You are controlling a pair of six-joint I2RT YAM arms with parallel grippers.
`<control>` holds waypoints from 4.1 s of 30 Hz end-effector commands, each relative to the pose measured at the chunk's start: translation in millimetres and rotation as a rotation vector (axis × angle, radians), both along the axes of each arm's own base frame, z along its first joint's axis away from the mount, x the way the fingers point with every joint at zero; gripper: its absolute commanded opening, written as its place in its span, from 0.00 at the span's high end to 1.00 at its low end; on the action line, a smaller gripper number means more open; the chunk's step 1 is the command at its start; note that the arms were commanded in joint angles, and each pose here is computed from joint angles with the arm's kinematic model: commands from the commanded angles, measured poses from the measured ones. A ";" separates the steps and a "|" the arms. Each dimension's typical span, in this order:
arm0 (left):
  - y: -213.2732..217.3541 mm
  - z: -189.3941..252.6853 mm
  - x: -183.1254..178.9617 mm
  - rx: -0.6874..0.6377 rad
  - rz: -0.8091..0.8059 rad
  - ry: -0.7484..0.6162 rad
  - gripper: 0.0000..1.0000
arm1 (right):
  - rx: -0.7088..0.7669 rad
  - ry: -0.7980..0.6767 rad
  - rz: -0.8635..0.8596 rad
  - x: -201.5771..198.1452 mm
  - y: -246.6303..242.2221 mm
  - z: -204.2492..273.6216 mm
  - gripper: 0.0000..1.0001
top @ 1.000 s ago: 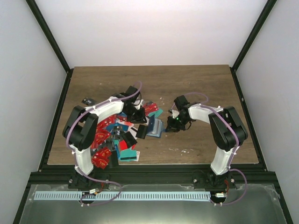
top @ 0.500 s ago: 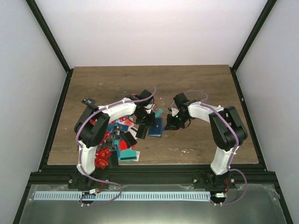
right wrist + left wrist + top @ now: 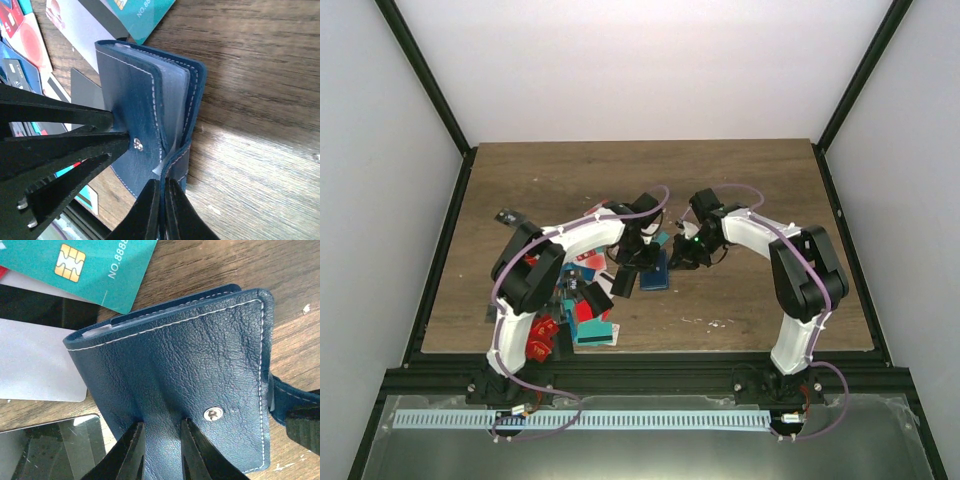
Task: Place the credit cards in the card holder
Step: Close the card holder at the center of the board.
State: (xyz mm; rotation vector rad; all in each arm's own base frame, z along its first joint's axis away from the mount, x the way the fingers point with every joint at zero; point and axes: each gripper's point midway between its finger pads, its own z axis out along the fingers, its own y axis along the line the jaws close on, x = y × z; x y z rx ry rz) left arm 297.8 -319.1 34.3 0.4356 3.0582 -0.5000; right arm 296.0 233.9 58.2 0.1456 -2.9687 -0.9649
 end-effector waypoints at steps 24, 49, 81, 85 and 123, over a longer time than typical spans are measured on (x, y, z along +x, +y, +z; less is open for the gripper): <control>-0.3 -20.6 -9.8 0.041 -0.071 0.033 0.77 | 0.157 0.084 -0.020 4.3 25.3 -5.7 0.89; -14.7 -20.2 -19.8 -0.069 -0.110 0.064 0.79 | 0.085 0.134 -0.033 0.9 28.9 -36.6 0.99; 19.5 -11.4 11.2 -0.195 0.036 0.026 0.79 | -0.176 0.294 0.045 -44.6 5.0 -80.8 0.99; 19.4 -25.2 5.1 -0.204 0.027 0.049 0.80 | -0.221 0.314 0.054 -51.2 6.1 -88.4 0.99; 14.8 -32.2 9.3 -0.115 0.048 -0.006 0.83 | -0.272 0.197 0.135 -33.9 8.7 -20.8 0.99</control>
